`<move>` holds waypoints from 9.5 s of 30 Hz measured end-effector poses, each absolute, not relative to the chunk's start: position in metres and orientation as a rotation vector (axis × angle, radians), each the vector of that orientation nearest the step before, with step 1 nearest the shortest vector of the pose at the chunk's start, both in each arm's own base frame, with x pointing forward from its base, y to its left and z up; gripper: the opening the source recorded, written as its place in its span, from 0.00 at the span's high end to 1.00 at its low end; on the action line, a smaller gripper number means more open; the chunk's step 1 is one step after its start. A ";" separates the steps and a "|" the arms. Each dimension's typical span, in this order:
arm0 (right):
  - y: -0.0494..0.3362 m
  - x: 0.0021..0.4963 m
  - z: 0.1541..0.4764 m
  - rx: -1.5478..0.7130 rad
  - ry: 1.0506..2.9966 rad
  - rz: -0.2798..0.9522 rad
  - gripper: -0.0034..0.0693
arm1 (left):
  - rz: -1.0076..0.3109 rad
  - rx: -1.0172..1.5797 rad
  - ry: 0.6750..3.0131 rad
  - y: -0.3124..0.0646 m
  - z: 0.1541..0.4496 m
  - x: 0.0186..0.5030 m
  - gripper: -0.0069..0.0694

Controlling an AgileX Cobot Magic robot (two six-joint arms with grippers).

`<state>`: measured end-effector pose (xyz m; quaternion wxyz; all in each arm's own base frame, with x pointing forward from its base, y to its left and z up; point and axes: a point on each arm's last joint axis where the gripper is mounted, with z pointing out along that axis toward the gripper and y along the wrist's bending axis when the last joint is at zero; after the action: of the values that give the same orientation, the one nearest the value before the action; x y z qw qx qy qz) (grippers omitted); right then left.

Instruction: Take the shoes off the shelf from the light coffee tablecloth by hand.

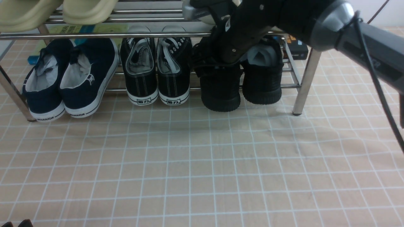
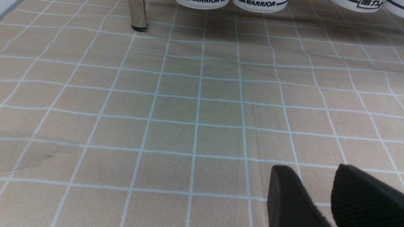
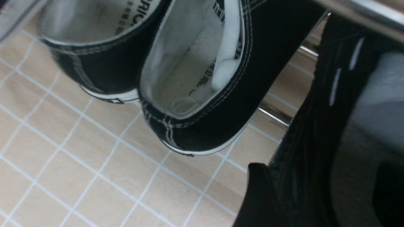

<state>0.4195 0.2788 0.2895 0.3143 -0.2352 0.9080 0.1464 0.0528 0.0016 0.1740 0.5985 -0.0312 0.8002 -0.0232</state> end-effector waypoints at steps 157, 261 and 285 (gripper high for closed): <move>0.228 0.408 0.321 -0.576 2.600 0.095 0.21 | -0.021 -0.052 1.855 0.003 0.174 0.053 0.59; 0.229 0.329 0.232 0.010 2.975 0.230 0.59 | -0.021 -0.051 1.855 0.003 0.174 0.053 0.59; 0.168 0.232 0.420 -0.551 2.540 0.410 0.97 | -0.021 -0.051 1.855 0.003 0.174 0.053 0.59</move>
<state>0.2324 0.1682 0.4201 0.2526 -0.2025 0.9340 0.1508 0.0528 0.0027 0.1741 0.5995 -0.0221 0.8000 -0.0089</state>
